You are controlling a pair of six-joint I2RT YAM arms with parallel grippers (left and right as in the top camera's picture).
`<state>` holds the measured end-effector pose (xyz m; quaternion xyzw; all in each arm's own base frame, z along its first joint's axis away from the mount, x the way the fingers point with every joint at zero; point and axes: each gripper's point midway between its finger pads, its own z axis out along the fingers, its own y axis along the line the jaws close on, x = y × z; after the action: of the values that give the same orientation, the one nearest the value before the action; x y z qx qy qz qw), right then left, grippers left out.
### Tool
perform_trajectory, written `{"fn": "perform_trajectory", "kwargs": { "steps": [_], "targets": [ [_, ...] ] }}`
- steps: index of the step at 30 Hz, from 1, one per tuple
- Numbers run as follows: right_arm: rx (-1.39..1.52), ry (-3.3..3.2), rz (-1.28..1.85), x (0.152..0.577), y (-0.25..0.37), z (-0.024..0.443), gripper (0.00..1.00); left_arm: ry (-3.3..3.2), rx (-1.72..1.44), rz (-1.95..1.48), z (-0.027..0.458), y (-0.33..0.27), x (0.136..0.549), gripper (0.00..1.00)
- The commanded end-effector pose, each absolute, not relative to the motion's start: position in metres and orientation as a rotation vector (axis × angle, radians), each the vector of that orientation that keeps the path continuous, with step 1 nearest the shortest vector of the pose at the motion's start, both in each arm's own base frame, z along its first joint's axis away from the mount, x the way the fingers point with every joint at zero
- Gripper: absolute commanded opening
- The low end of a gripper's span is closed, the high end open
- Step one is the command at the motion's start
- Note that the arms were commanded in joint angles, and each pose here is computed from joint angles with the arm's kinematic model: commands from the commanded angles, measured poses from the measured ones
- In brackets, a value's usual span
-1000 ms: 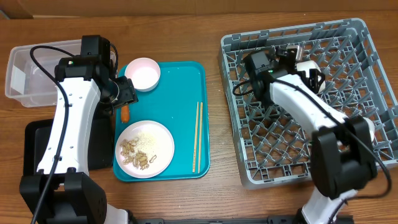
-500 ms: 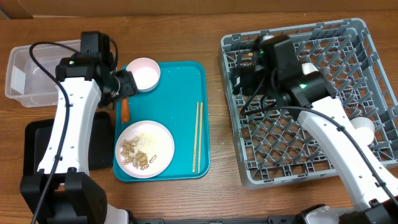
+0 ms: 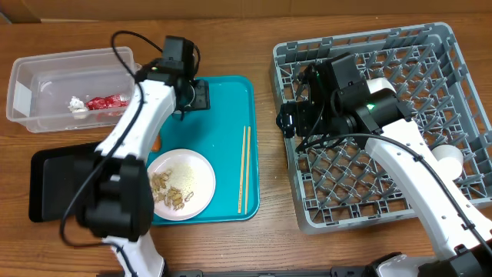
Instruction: Sort waste into correct bins and load items into the dishwasher
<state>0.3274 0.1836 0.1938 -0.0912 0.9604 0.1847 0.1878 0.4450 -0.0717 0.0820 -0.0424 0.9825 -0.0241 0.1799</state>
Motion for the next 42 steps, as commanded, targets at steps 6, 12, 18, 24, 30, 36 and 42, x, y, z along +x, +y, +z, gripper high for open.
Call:
{"fn": "perform_trajectory", "kwargs": {
  "steps": [6,12,18,24,30,36,42],
  "targets": [
    [-0.266,2.701,0.517,0.327,0.183,0.196,0.89,2.844,-0.104,0.037,0.036,-0.063,0.45,0.47],
    [-0.267,2.7,0.517,0.327,0.183,0.196,0.89,2.862,-0.091,-0.04,0.039,-0.073,0.447,0.09],
    [-0.267,2.7,0.516,0.328,0.183,0.196,0.89,2.951,-0.042,-0.3,0.052,-0.108,0.428,0.04],
    [-0.267,2.7,0.516,0.327,0.183,0.196,0.89,3.027,0.081,-0.484,0.063,-0.152,0.397,0.06],
    [-0.267,2.699,0.516,0.328,0.183,0.196,0.89,3.161,0.234,-0.495,0.061,-0.189,0.349,0.08],
    [-0.261,2.703,0.491,0.328,0.18,0.195,0.98,3.192,0.334,-0.468,0.063,-0.202,0.332,0.43],
    [-0.263,2.697,0.498,0.329,0.181,0.195,1.0,3.168,0.229,-0.305,0.093,-0.165,0.358,0.41]
  ]
}}
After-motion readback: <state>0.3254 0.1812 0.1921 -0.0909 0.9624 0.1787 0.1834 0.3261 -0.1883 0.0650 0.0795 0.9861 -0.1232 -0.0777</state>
